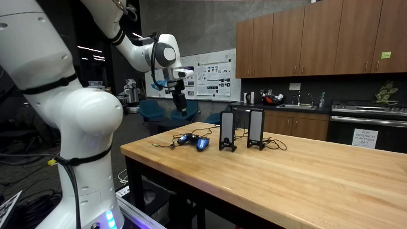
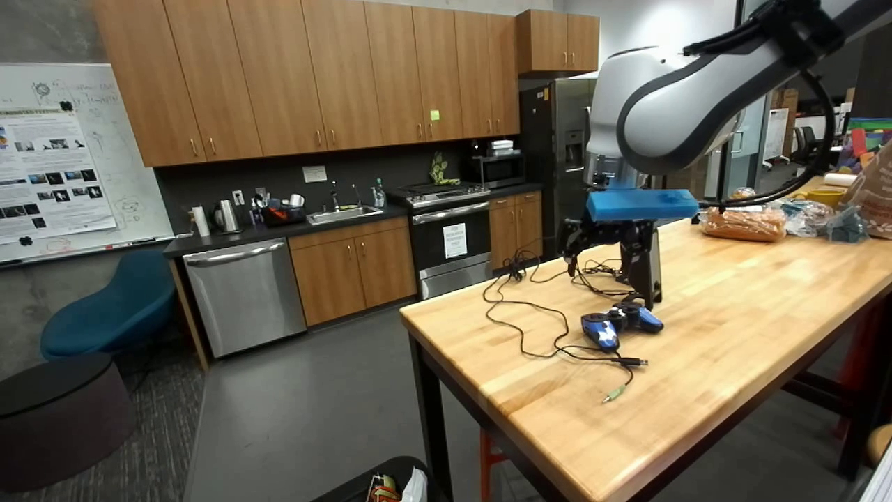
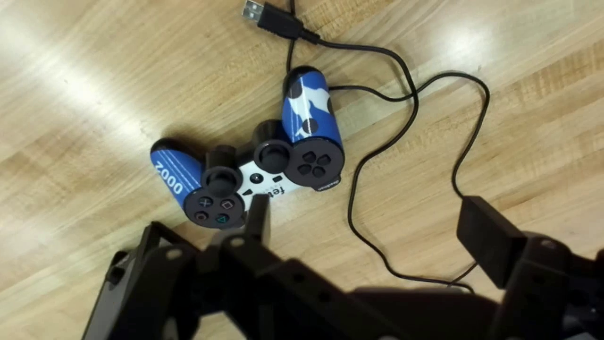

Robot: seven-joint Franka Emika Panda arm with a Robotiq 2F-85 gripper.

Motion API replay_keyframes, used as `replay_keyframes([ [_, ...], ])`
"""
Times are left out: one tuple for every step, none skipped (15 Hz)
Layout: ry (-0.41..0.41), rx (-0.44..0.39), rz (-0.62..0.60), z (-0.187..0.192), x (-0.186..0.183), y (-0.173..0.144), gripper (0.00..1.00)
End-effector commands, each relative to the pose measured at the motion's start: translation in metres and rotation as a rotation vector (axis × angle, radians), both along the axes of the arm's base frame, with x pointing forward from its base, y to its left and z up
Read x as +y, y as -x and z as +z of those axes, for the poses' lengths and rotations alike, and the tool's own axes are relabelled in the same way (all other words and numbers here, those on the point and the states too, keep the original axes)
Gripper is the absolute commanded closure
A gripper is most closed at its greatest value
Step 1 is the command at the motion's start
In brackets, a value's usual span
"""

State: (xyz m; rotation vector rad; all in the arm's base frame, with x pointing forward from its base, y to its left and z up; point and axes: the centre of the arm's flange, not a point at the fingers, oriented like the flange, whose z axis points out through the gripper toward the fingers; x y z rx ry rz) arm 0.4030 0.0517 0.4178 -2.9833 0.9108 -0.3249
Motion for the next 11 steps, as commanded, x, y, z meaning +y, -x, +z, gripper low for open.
replay_keyframes([
  [0.004, 0.016, 0.194, 0.013, 0.003, 0.017, 0.0],
  [0.003, 0.021, 0.248, 0.014, 0.005, 0.018, 0.0],
  [0.002, 0.027, 0.302, 0.017, 0.006, 0.02, 0.0],
  [0.005, 0.033, 0.351, 0.019, 0.007, 0.022, 0.0],
  [0.008, 0.039, 0.389, 0.021, 0.008, 0.023, 0.0],
  [0.012, 0.041, 0.425, 0.023, 0.008, 0.026, 0.0],
  [0.014, 0.043, 0.462, 0.025, 0.009, 0.028, 0.0],
  [0.016, 0.045, 0.493, 0.028, 0.009, 0.03, 0.0],
  [0.02, 0.045, 0.528, 0.03, 0.009, 0.032, 0.0],
  [0.024, 0.046, 0.561, 0.033, 0.009, 0.034, 0.0],
  [0.031, 0.041, 0.572, 0.036, 0.009, 0.035, 0.0],
])
